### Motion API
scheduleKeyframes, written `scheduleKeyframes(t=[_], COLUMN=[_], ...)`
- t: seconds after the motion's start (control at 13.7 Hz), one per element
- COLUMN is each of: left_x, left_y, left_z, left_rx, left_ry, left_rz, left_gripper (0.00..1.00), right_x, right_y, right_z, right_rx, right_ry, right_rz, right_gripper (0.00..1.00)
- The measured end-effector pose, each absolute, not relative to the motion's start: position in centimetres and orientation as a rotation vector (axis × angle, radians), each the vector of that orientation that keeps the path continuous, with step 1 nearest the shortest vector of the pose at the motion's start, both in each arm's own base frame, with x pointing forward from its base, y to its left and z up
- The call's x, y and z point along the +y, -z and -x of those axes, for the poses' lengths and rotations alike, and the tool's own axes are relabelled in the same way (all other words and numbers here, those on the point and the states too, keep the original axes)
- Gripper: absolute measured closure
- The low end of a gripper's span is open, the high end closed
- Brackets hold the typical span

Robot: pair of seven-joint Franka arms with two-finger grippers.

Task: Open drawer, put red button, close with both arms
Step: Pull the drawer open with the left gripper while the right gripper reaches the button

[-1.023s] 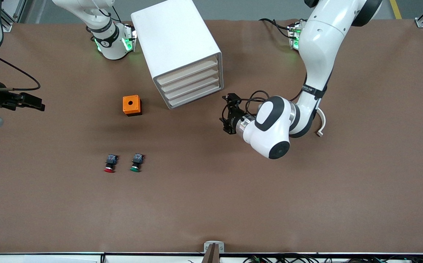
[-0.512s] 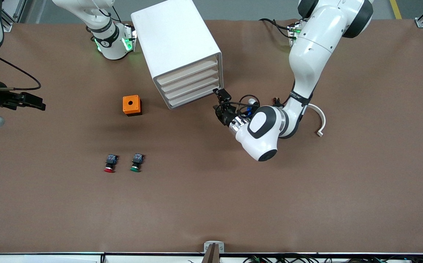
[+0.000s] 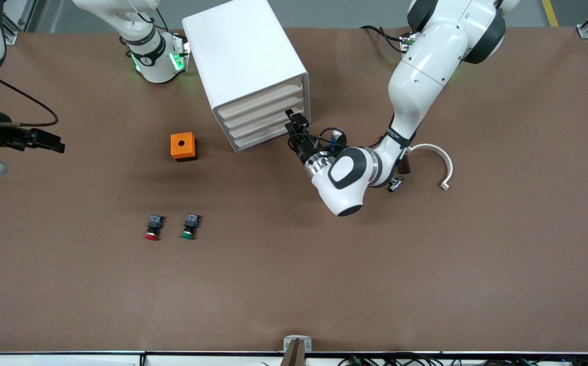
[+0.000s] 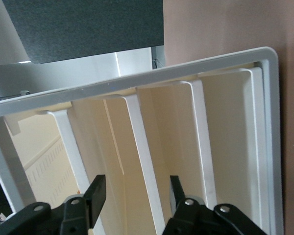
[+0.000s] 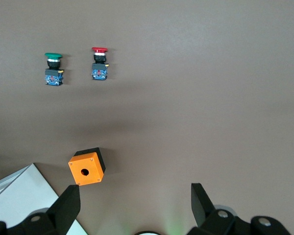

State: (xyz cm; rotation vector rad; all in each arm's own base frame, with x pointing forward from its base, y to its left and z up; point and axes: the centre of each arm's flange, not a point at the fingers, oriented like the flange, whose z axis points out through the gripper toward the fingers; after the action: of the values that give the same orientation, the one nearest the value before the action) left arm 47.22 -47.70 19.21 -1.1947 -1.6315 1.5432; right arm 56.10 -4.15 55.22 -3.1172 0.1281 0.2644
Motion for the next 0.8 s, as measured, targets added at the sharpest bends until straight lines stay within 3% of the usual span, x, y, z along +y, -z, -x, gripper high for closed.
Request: scheduleKeyframes(t=[0.22,0.44,0.8], left_x=[-47.8,-48.7,-50.7], left_y=[-18.1,-17.1,-17.1], left_z=[-46.6,-45.3,-43.1], left_rx=[-1.628,-1.600,-1.553], left_ry=[-1.514,-1.501,-1.492], left_rz=[1.140,1.130,1.145], left_gripper=[0.42,0.51,0.54], right_x=[-4.0,-3.9,-2.0], right_y=[-55.2,-55.2,-55.3], right_z=[-56.1,-56.1,-56.7], right_rx=[0.138,0.151,0.231], right_ry=[-0.269,-0.268,-0.214], right_rz=[3.115,3.113,3.119], right_gripper=[0.00,0.00,0.00])
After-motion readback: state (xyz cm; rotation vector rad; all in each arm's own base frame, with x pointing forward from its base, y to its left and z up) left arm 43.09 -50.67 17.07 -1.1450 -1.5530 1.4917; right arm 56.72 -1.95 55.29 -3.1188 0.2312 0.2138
